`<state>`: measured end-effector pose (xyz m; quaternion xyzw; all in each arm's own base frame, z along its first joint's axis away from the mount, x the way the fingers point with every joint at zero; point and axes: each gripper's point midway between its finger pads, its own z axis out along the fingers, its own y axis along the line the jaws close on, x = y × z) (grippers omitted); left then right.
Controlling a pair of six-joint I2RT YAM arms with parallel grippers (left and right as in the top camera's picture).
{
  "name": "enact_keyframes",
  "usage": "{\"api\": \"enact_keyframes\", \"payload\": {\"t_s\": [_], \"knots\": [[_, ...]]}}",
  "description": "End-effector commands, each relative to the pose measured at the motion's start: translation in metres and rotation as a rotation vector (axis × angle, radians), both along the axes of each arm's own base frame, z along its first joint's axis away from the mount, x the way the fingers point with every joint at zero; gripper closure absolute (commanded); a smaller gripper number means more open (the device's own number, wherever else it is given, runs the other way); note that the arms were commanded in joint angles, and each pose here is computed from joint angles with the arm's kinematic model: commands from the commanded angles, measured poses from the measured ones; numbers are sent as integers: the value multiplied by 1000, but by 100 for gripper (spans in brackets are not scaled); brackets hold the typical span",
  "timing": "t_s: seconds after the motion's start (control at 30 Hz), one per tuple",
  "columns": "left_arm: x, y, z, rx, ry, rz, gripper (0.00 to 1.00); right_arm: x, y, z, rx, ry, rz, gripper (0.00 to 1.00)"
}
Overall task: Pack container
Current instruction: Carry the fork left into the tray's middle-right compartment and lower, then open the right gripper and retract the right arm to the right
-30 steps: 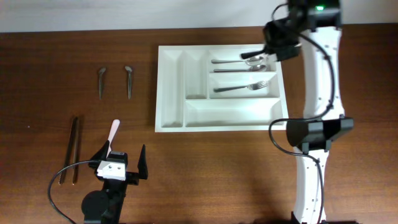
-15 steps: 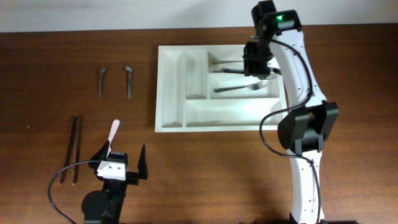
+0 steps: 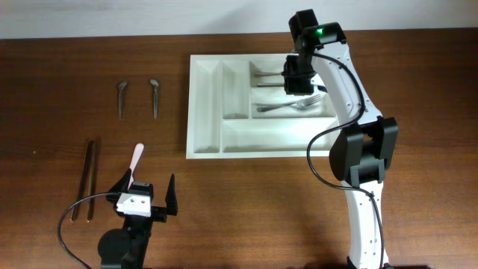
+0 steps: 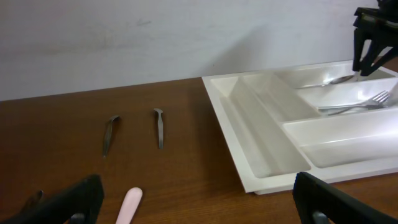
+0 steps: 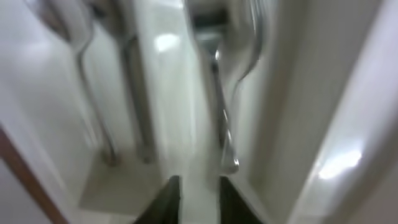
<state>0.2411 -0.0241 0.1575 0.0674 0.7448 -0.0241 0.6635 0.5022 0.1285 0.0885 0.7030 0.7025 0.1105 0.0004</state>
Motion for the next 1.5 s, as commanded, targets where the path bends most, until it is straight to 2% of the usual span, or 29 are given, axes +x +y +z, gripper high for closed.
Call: {"api": "enact_keyframes", "payload": {"t_s": [0.0,0.2,0.4,0.57,0.67,0.8,0.97,1.1,1.27,1.47], "knots": [[0,3,-1,17,-5,13,1,10,-1,5,-19,-53,-4,66],[0,3,-1,17,-5,13,1,45,-2,18,-60,-245,264,46],[0,3,-1,17,-5,13,1,85,-46,76,-181,-476,472,0],[0,3,-1,17,-5,13,1,98,-111,157,-381,-661,637,1],[0,3,-1,17,-5,13,1,85,-158,198,-514,-693,668,1],[0,3,-1,17,-5,13,1,50,-212,234,-686,-659,776,2],[0,3,-1,17,-5,13,1,1,-266,232,-752,-492,879,1],[0,3,-1,17,-5,13,1,-38,-303,212,-727,-309,852,1],[0,3,-1,17,-5,13,1,-45,-321,206,-759,-260,1001,1],[0,3,-1,17,-5,13,1,-43,-313,177,-704,-220,1315,1]]}}
